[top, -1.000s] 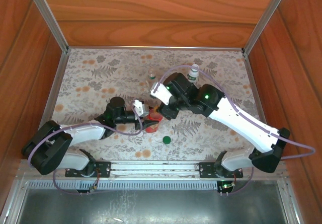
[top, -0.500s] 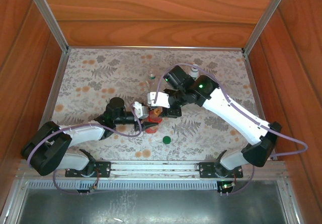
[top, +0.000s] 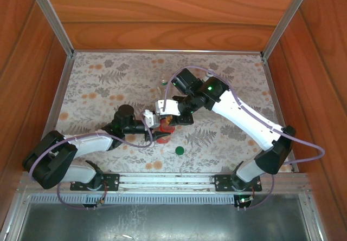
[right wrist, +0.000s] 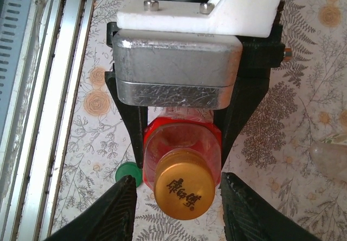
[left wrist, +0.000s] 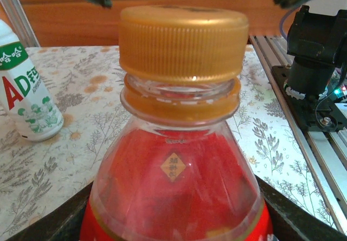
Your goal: Screw on the bottle caps
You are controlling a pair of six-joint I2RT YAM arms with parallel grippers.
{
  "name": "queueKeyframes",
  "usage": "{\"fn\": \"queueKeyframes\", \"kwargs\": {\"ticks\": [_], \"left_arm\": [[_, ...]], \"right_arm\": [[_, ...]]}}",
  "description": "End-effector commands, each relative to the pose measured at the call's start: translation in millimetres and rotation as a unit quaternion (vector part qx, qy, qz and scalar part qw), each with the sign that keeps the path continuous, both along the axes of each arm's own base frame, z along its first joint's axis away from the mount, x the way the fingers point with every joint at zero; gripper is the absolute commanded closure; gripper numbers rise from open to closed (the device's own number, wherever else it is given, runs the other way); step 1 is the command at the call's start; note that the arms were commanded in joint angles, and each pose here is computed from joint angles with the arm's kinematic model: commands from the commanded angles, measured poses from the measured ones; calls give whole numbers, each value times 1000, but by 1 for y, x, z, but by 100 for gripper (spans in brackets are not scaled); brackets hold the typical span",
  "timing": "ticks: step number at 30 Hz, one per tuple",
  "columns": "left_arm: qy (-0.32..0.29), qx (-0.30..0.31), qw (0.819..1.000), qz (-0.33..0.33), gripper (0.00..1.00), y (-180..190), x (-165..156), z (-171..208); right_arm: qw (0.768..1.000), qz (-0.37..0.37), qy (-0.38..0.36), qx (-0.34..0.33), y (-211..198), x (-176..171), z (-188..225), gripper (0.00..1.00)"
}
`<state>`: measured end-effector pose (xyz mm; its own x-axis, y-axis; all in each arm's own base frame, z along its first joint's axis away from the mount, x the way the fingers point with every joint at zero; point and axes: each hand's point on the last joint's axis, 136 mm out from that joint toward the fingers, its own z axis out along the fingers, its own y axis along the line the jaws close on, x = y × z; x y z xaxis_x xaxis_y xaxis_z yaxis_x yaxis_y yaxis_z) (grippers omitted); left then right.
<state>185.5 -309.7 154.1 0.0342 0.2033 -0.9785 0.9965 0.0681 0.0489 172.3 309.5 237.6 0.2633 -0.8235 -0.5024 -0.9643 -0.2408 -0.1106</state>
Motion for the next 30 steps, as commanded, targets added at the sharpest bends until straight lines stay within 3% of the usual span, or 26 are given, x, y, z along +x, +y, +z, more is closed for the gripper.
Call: {"fn": "queueKeyframes", "kwargs": {"ticks": [1, 5, 13, 18, 23, 25, 27, 30], "left_arm": [[17, 12, 1000, -18, 40, -1, -8, -8], [19, 14, 1000, -18, 40, -1, -8, -10], [21, 17, 999, -17, 40, -3, -5, -11], [21, 17, 999, -17, 40, -3, -5, -11], [13, 17, 1000, -4, 40, -3, 0, -8], [8, 16, 1000, 5, 40, -3, 4, -5], [6, 16, 1000, 9, 40, -3, 5, -4], [3, 16, 1000, 9, 40, -3, 6, -4]], "right_arm": [[1000, 9, 1, -8, -2, 2, -3, 55], [1000, 2, -4, -18, -1, 7, -9, 57], [1000, -5, 4, -22, 0, 8, -14, 73], [999, -20, 16, -22, -1, 6, -17, 78], [990, -126, 47, -36, -4, 15, -24, 86], [974, -215, 52, -40, -6, 29, -27, 87], [934, -351, 58, -35, -11, 50, -28, 92], [863, -494, 96, -33, -18, 53, -30, 96]]}}
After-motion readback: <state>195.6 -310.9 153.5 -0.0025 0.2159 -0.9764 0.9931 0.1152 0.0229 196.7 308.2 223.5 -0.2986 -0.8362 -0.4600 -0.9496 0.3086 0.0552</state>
